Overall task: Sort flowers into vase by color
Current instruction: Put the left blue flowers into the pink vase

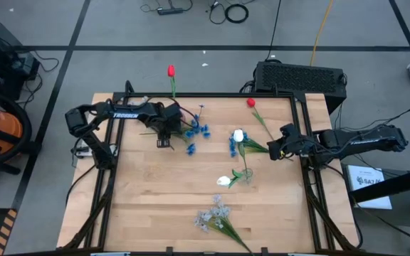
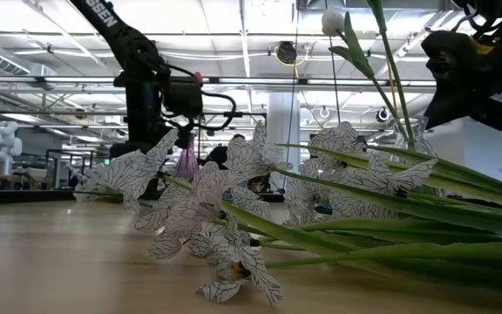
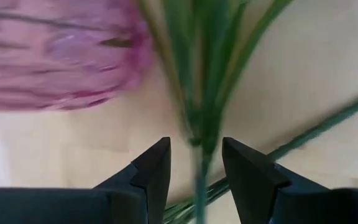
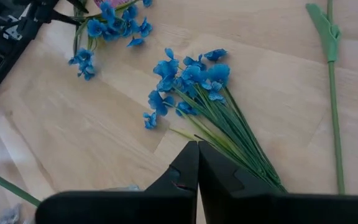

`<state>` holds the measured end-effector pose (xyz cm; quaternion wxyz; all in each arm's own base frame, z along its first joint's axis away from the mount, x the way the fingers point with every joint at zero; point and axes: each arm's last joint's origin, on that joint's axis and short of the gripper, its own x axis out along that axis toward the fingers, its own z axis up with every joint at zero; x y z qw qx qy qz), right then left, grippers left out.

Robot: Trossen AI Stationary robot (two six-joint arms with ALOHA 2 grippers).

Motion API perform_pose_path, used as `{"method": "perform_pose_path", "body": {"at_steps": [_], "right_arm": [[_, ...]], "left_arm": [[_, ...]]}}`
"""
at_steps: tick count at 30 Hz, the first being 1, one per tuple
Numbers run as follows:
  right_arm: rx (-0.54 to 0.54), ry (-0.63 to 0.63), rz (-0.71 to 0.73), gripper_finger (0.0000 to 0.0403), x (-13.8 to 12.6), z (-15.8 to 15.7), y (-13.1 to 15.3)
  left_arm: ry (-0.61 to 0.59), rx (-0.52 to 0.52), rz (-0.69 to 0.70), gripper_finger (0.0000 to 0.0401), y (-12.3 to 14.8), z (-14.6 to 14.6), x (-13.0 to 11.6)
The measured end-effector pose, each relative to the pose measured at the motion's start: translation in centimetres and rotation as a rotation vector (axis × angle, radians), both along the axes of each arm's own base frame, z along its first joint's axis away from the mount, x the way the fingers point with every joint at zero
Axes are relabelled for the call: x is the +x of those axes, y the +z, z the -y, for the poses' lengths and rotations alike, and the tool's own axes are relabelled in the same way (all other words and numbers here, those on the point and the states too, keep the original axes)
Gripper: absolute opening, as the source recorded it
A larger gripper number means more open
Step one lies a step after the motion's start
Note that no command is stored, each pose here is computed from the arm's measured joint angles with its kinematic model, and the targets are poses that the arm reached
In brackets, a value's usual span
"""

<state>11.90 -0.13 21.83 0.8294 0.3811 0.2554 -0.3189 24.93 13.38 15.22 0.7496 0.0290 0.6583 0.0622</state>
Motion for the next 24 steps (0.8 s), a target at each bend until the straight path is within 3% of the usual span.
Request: {"method": "perform_pose_path", "body": {"at_steps": [6, 13, 18, 24], "right_arm": [[0.002, -0.003, -0.017, 0.0000, 0.2, 0.0, -0.2], [-0.005, 0.003, -0.034, 0.0000, 0.4, 0.0, -0.3], [-0.012, 0.013, -0.039, 0.0000, 0.4, 0.0, -0.3], [-0.023, 0.029, -0.046, 0.0000, 0.4, -0.1, -0.3]], "left_arm": [[-0.024, -0.037, 0.013, 0.0124, -0.4, 0.1, 0.2], [-0.074, -0.106, 0.031, 0.0014, -0.2, 1.6, 0.7], [-0.103, -0.100, 0.055, 0.0013, 1.4, 2.7, 1.3], [-0.046, -0.069, 0.184, 0.0012, 5.6, 3.6, 1.3]]}}
